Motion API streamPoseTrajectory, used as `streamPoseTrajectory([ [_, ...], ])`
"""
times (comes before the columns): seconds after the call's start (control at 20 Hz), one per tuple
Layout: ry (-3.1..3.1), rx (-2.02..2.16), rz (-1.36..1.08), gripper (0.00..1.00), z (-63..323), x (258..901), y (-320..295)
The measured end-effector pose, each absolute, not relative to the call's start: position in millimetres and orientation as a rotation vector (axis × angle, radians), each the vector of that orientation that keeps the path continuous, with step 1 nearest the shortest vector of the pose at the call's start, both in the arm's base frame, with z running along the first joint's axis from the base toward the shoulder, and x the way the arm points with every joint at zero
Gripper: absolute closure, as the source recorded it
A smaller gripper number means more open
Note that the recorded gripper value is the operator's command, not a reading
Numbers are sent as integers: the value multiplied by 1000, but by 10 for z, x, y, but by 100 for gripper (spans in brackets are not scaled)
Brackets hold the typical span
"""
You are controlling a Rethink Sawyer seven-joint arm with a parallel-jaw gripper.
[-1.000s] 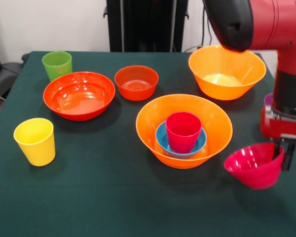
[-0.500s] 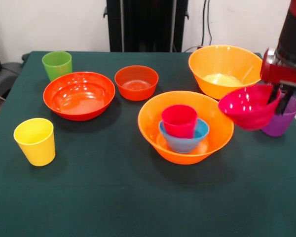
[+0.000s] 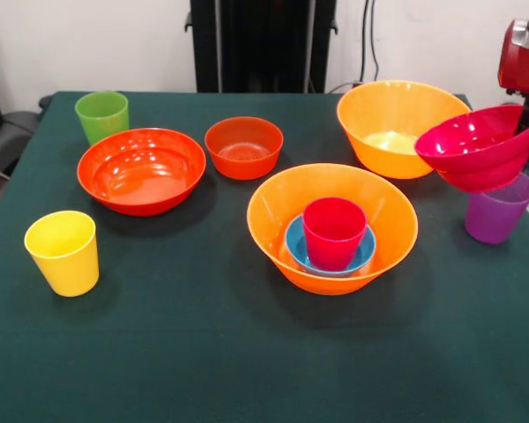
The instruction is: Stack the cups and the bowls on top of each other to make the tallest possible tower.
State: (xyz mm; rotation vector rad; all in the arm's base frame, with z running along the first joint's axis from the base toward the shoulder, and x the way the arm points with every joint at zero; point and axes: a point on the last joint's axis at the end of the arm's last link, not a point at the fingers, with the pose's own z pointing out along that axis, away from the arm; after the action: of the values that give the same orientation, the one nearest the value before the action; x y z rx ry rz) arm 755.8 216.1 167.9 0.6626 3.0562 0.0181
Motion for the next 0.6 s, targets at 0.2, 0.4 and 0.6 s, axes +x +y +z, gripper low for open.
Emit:
streamPoseTrajectory([
  [0.2,3051,662,20,100,1716,7569,2158],
  [0.4,3050,661,19,100,1710,7573,2156],
  [0.6,3050,660,14,100,1690,7582,2149],
])
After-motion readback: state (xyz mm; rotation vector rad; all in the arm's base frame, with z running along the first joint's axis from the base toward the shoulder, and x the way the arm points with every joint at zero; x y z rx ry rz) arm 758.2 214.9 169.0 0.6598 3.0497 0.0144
